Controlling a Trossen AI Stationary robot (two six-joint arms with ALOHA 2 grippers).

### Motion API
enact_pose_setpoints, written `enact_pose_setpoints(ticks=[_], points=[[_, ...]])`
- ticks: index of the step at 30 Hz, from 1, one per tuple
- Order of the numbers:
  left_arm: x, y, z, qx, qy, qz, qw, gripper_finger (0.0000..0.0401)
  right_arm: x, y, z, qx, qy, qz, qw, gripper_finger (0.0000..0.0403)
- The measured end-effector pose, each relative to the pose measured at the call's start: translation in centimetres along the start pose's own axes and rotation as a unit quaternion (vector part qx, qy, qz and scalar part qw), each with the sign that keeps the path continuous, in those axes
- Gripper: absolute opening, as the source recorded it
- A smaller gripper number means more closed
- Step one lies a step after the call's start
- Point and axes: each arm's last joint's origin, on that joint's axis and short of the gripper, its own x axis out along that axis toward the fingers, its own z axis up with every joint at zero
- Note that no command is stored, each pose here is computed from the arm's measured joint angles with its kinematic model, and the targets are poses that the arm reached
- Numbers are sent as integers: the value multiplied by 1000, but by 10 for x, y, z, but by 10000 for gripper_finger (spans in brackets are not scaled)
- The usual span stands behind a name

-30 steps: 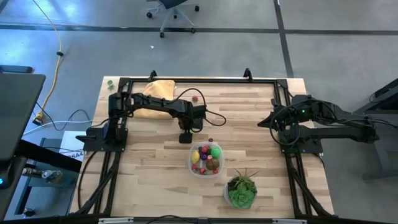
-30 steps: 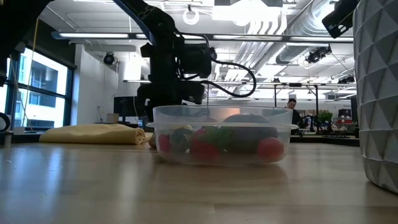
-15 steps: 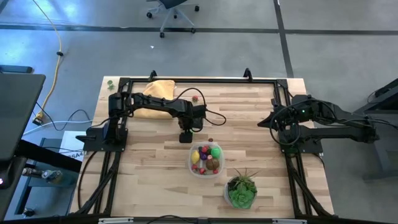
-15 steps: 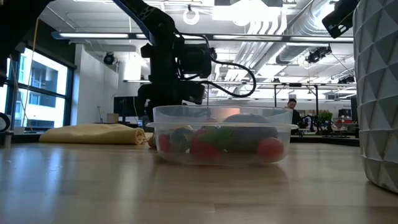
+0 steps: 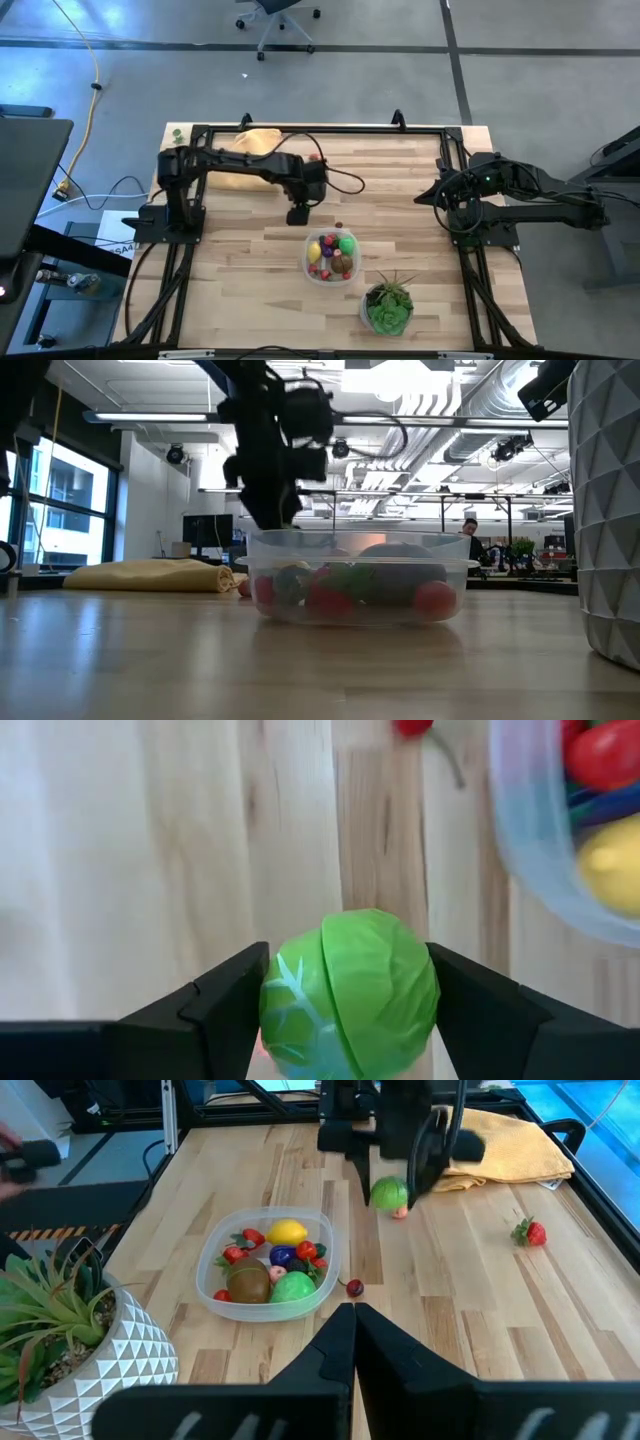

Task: Pick and placing Produce into tupperware
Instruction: Put the green cabbage into the transparent bin

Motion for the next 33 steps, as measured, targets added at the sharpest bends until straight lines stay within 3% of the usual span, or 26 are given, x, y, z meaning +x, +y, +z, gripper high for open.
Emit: enact_pose_setpoints(ticks=[7, 16, 22, 33], points=[[-51, -12, 1, 68, -72, 25, 995, 248, 0, 0, 0, 0, 0, 0, 1000, 0], [-98, -64, 4, 181, -157, 58, 969, 248, 0, 0, 0, 0, 0, 0, 1000, 0], [-90, -102, 15, 219, -180, 63, 957, 248, 0, 0, 0, 0, 0, 0, 1000, 0], [-21, -149, 31, 266, -154, 13, 951, 248, 0, 0, 0, 0, 0, 0, 1000, 0]])
